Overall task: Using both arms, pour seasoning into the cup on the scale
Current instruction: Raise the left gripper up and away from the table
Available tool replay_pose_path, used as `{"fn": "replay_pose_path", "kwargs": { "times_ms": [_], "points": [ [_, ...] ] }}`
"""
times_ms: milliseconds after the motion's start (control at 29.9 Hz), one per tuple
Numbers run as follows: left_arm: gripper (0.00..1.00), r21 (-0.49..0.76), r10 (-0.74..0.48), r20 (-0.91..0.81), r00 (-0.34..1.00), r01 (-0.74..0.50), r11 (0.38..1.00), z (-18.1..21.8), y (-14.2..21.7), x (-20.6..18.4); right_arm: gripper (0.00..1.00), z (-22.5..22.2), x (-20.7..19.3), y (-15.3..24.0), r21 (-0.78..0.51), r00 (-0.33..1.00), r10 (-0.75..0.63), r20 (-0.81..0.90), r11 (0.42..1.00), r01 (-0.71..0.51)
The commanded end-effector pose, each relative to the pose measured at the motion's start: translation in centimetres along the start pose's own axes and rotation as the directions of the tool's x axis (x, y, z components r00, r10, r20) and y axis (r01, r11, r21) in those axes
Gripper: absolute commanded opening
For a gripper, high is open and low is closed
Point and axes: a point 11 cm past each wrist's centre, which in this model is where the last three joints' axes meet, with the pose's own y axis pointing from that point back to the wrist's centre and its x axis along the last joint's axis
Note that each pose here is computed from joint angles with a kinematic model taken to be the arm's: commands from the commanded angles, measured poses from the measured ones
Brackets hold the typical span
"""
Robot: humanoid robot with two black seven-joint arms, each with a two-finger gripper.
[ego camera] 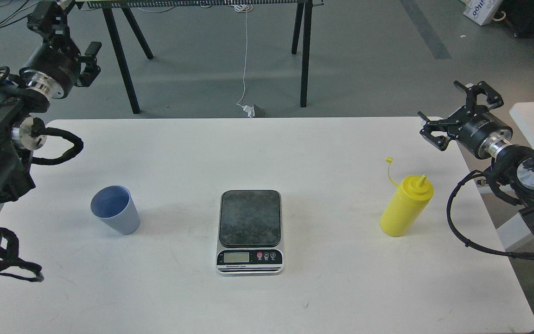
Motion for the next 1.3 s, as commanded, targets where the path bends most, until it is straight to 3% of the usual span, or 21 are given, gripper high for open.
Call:
{"fn": "replay_pose_path", "kwargs": {
  "times_ms": [0, 167, 334, 468, 1070, 1137, 1271],
  "points": [
    [1.0, -0.006, -0.02, -0.019, 1.0, 0.02, 1.0, -0.2, -0.6, -1.4, 0.98, 0.0, -0.1, 0.0, 0.0, 1.0, -0.001, 0.001, 1.0, 0.001],
    [1.0, -0.011, -0.017, -0.026, 1.0, 0.017, 1.0, -0.1, -0.6, -1.3, 0.98, 0.0, 0.0, 0.0, 0.0, 1.0, 0.0, 0.001, 1.0, 0.0],
    [1.0, -0.073, 0.082, -0.044, 0.996, -0.085, 0.994, 2.6, 0.7, 3.2, 0.98, 0.2, 0.1, 0.0, -0.003, 1.0, 0.003, 0.003, 1.0, -0.003],
    [1.0, -0.1, 0.095, -0.12, 0.988, -0.107, 0.989, 2.4, 0.5, 2.8, 0.98, 0.9, -0.2, -0.3, -0.016, 1.0, -0.005, 0.012, 1.0, 0.005],
    [1.0, -0.075, 0.087, -0.087, 0.992, -0.094, 0.993, 1.9, 0.8, 2.8, 0.98, 2.8, -1.1, -1.3, -0.028, 0.998, -0.03, 0.047, 0.999, 0.031],
    [1.0, -0.046, 0.067, -0.02, 0.998, -0.068, 0.997, 1.9, 0.8, 2.9, 0.98, 2.6, -1.1, -1.3, -0.026, 0.999, -0.029, 0.044, 0.999, 0.031],
    [1.0, 0.099, -0.064, 0.331, 0.941, 0.033, 0.995, 4.5, 0.5, 3.8, 0.98, 2.4, -1.1, -1.2, -0.022, 0.999, -0.03, 0.043, 0.999, 0.031]
  ]
}}
